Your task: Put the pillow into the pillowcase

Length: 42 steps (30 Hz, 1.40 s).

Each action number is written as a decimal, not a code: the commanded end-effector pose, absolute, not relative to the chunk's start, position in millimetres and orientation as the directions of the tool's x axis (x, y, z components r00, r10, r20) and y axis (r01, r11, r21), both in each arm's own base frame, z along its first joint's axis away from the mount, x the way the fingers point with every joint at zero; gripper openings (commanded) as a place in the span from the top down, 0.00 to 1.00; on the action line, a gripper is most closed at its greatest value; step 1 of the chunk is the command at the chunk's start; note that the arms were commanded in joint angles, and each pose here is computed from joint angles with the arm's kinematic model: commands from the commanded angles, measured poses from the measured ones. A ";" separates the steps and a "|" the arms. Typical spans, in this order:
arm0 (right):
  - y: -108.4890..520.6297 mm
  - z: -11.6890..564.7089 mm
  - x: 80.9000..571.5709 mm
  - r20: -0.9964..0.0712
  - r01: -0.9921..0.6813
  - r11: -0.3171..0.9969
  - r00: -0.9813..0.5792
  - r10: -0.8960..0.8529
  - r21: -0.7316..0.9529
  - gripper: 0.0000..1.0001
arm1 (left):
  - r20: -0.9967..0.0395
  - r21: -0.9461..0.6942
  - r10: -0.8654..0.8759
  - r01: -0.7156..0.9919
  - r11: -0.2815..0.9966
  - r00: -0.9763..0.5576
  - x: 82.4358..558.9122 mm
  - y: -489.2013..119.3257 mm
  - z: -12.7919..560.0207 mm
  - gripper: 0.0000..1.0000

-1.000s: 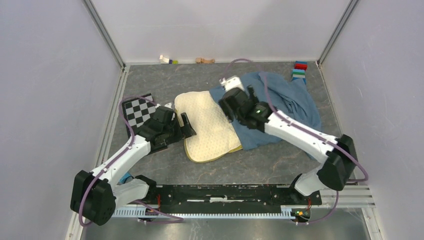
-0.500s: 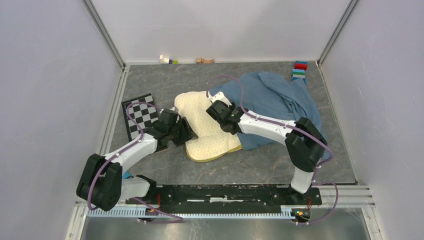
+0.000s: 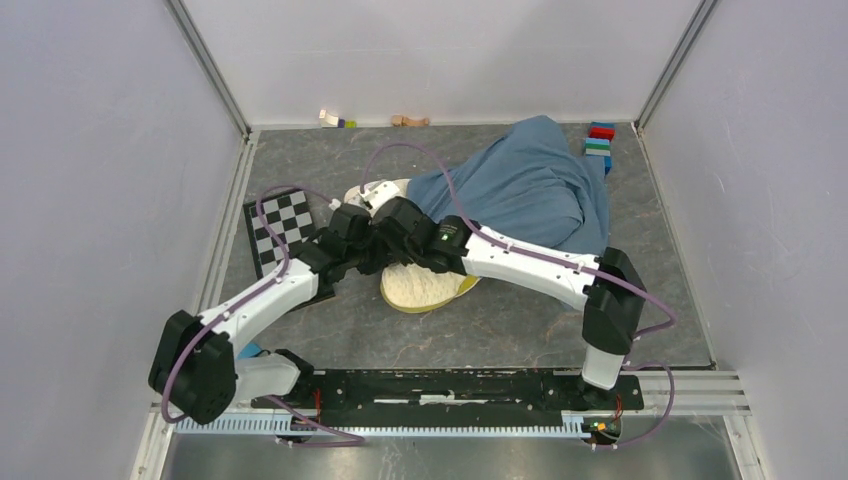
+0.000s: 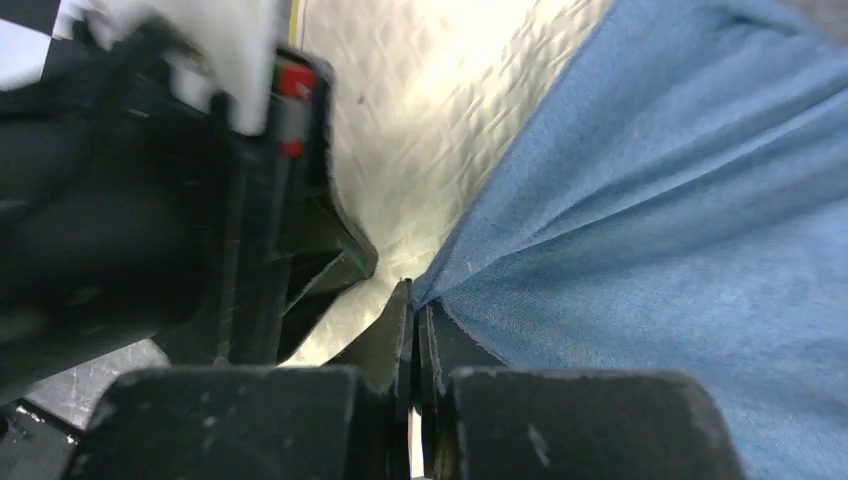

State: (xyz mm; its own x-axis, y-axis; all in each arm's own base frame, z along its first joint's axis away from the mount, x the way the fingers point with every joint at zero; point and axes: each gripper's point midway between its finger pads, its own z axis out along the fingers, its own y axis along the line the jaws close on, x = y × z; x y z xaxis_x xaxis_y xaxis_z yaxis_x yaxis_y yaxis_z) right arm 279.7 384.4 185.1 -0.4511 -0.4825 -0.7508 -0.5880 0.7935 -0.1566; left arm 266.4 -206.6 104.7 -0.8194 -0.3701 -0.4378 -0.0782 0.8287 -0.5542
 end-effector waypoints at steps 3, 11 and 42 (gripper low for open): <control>372.1 187.1 284.8 -0.804 -0.565 0.825 -0.502 -0.317 0.028 0.79 | -0.454 -0.627 -0.524 -0.160 0.763 -0.721 270.9 -200.1 144.3 0.98; 281.9 187.5 259.9 -0.837 -0.433 0.900 -0.472 -0.277 -0.053 0.27 | -0.404 -0.628 -0.594 -0.261 0.733 -0.696 263.5 -190.2 124.0 0.98; 254.3 162.4 222.5 -0.855 -0.266 0.938 -0.408 -0.320 -0.224 1.00 | -0.515 -0.506 -0.464 -0.181 0.843 -0.721 265.2 -181.8 129.9 0.98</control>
